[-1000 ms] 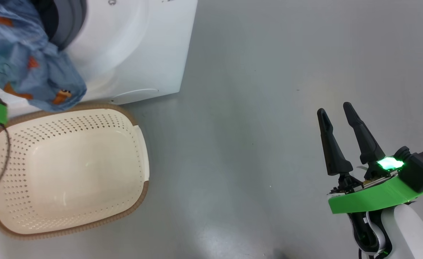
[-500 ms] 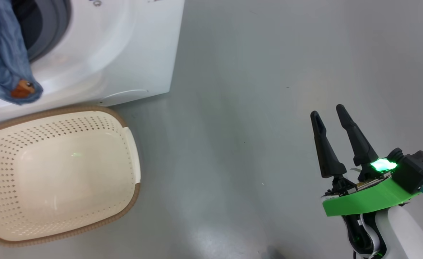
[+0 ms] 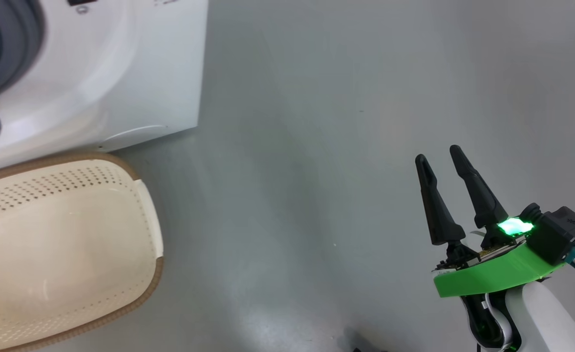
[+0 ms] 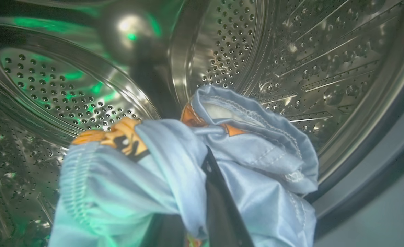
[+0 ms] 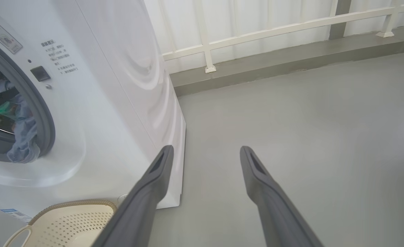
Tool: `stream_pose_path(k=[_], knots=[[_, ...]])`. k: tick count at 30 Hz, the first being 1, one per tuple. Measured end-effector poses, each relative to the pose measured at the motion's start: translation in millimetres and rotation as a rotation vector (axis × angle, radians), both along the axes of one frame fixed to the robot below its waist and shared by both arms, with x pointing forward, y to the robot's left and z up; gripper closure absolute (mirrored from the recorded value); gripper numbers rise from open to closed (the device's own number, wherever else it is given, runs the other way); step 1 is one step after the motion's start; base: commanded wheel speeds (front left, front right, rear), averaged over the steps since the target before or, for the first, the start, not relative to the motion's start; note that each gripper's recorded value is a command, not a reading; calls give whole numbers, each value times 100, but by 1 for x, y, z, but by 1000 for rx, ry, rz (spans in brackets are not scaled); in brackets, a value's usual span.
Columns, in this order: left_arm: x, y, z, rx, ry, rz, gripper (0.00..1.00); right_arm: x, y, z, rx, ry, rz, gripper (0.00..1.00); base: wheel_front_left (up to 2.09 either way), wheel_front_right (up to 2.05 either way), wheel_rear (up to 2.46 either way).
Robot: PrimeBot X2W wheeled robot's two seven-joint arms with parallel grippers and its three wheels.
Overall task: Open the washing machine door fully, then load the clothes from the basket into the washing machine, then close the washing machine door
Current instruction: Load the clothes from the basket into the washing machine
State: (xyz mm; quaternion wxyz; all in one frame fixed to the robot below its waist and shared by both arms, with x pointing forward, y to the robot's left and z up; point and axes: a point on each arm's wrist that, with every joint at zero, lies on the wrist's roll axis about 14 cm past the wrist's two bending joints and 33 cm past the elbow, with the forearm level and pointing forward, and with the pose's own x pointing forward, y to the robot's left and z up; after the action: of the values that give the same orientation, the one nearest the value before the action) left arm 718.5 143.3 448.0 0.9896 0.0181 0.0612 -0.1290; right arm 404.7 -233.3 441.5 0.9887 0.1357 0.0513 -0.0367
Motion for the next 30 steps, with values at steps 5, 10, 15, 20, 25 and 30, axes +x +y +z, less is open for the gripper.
stream_pose_path(k=[5, 10, 15, 20, 25, 30], knots=[[11, 1, 4, -13, -18, 14, 100, -4, -1, -4, -5, 18, -5, 0, 0, 0, 0], [27, 0, 29, -48, -103, 38, 100, -5, -3, -8, -8, 33, -11, 0, 0, 0, 0], [35, 1, 50, -65, -190, 54, 100, -6, -2, -12, -6, 45, -16, 0, 0, 0, 0], [34, 4, 44, -66, -201, 72, 82, -6, -1, -15, -4, 54, -16, 0, 0, 0, 0], [23, 4, 10, -53, -117, 71, 0, -6, 0, -15, -2, 52, -13, 0, 0, 0, 0], [12, 4, -21, -20, -11, 60, 0, -6, 1, -13, 0, 46, -8, 0, 0, 0, 0]])
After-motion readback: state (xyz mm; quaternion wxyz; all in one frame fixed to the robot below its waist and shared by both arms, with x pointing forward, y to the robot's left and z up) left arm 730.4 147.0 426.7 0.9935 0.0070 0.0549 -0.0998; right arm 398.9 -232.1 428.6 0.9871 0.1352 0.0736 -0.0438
